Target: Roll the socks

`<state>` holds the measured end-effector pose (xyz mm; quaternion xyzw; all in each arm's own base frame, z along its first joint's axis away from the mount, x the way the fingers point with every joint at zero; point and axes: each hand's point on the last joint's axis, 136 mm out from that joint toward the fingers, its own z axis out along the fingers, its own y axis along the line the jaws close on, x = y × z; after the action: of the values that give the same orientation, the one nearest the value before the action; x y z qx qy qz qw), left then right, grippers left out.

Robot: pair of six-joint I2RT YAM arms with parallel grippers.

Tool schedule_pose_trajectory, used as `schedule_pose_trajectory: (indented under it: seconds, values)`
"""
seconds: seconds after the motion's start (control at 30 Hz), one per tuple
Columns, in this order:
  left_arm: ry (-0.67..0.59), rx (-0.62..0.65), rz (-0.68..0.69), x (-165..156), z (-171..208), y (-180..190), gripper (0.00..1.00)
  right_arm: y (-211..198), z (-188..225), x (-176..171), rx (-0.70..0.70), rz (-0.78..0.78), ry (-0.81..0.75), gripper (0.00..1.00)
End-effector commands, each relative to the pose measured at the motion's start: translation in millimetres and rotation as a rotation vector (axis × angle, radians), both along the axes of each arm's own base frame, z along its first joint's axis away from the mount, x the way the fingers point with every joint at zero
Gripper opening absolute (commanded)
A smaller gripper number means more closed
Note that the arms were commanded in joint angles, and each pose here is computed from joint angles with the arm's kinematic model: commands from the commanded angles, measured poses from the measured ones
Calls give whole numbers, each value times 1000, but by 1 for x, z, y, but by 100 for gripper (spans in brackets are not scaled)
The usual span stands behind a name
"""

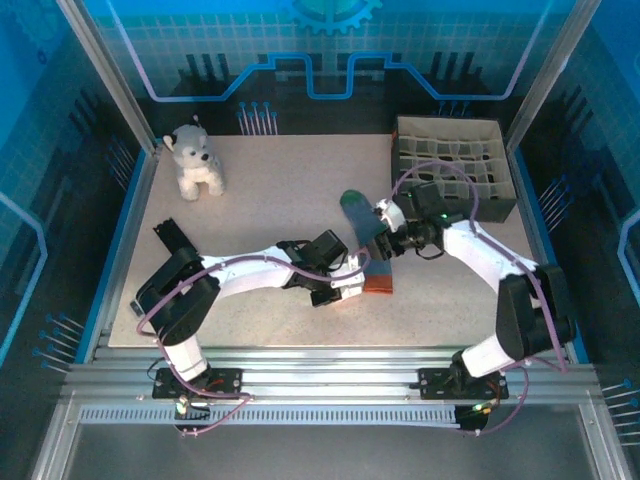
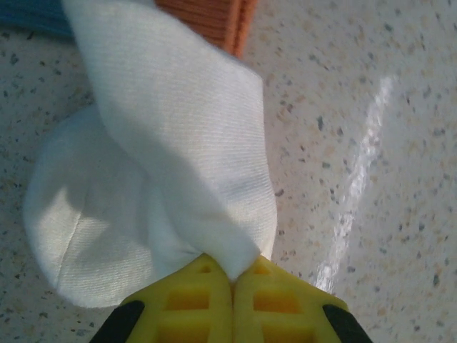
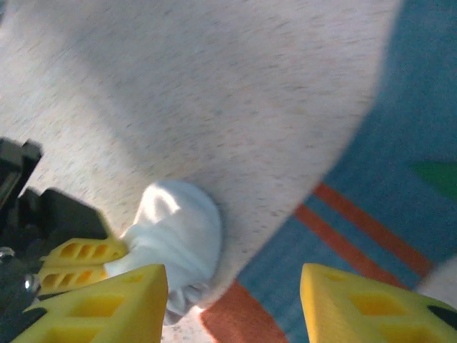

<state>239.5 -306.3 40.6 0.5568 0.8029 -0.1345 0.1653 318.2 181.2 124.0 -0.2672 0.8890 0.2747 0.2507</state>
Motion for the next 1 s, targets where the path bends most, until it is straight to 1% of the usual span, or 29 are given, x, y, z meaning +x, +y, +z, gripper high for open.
schedule_pose_trajectory:
  seconds: [0.0, 0.1, 0.2, 0.27, 0.37, 0.53, 0.63, 0.8, 0.97]
  values:
    - [162, 14, 211, -7, -14, 13, 0, -21, 7, 20, 33, -314, 34, 52]
    - [208, -20, 325, -5, -18, 14, 0, -27, 2, 10, 64, -441, 123, 51]
    - [253, -42, 438, -2, -25, 17, 0, -23, -10, -6, 82, -510, 204, 51]
    - [277, -74, 482, -2, -26, 15, 0, -15, -14, -16, 88, -536, 237, 51]
    - [308, -124, 513, -3, -27, 9, 0, -5, -20, -32, 100, -579, 289, 50]
    - [379, -152, 552, -5, -31, 3, 0, 13, -36, -57, 112, -615, 396, 50]
    - [419, -182, 587, -4, -33, 1, 0, 23, -51, -67, 115, -646, 458, 48]
    - [453, -219, 613, -6, -34, -1, 0, 35, -66, -67, 165, -710, 490, 43]
    - [470, -238, 628, -5, -36, -1, 0, 40, -74, -61, 170, -746, 495, 44]
